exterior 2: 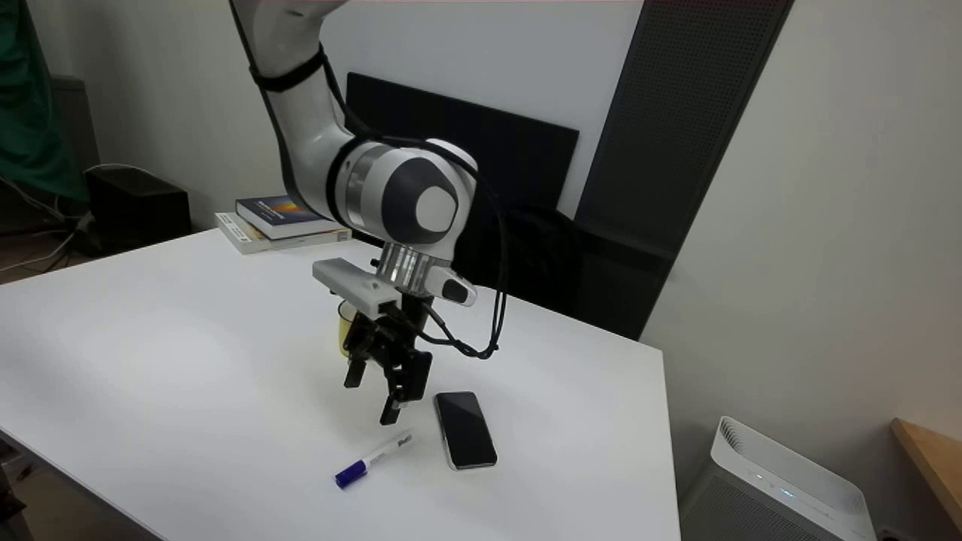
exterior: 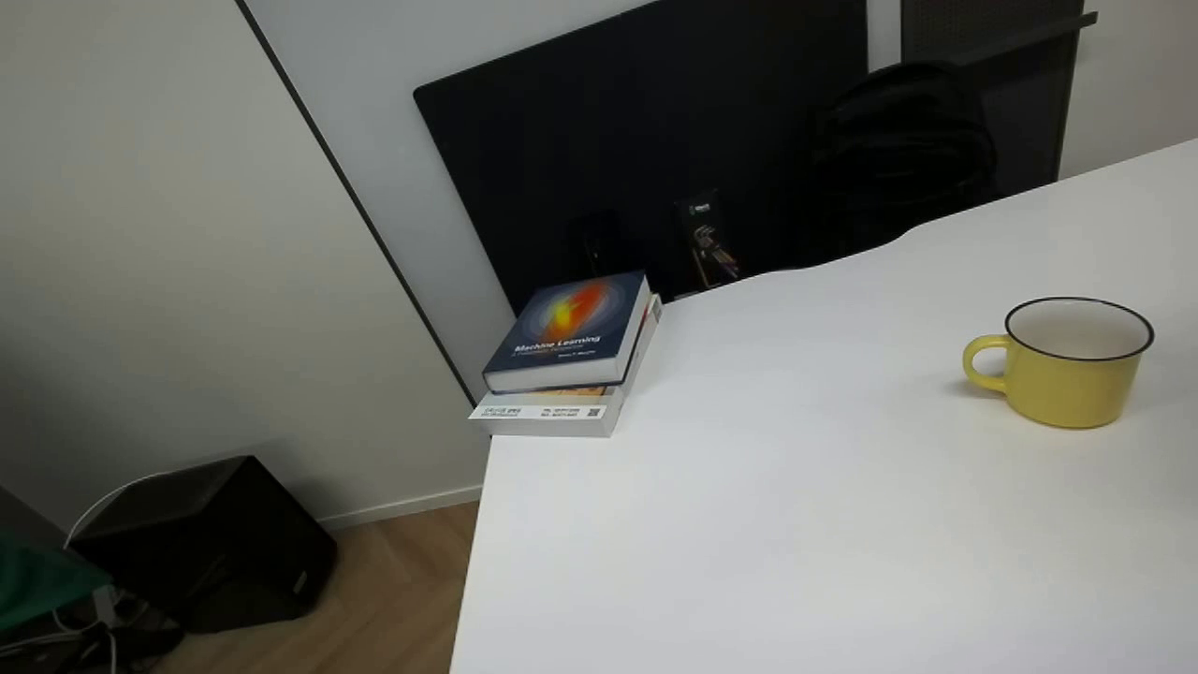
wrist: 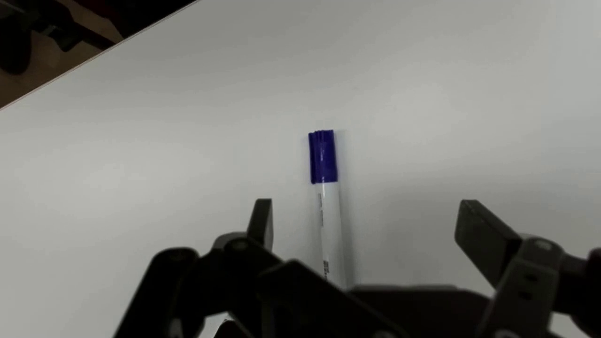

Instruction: Take the marker out of the cup then put it back in

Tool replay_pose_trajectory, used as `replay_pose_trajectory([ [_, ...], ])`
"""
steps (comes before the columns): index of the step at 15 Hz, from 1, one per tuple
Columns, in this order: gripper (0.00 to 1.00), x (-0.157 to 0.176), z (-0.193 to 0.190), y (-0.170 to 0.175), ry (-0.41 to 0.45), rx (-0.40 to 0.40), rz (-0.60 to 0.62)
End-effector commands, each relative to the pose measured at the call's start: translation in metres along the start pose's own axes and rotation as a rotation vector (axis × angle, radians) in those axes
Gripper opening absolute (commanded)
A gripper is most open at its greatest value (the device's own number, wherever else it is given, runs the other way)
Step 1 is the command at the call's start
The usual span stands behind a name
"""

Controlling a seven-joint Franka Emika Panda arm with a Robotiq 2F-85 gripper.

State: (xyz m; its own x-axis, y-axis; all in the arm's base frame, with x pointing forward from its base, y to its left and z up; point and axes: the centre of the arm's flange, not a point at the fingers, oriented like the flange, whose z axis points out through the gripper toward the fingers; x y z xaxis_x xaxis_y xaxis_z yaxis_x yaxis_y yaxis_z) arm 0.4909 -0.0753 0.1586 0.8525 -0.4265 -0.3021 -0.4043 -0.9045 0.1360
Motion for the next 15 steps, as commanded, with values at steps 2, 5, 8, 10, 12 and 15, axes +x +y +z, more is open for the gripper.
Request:
replay_pose_trajectory([
  [2, 1.0, -0.046, 0.018, 0.02, 0.149, 0.011, 0.158],
  [5, 1.0, -0.052, 0.031, 0.031, 0.201, 0.021, 0.167],
  [8, 1.0, -0.06, 0.043, 0.038, 0.227, 0.012, 0.16],
  [10, 1.0, -0.066, 0.049, 0.041, 0.241, 0.007, 0.13],
  [12, 1.0, -0.072, 0.056, 0.042, 0.271, -0.02, 0.073],
  [15, 1.0, -0.077, 0.064, 0.042, 0.296, -0.04, 0.007],
])
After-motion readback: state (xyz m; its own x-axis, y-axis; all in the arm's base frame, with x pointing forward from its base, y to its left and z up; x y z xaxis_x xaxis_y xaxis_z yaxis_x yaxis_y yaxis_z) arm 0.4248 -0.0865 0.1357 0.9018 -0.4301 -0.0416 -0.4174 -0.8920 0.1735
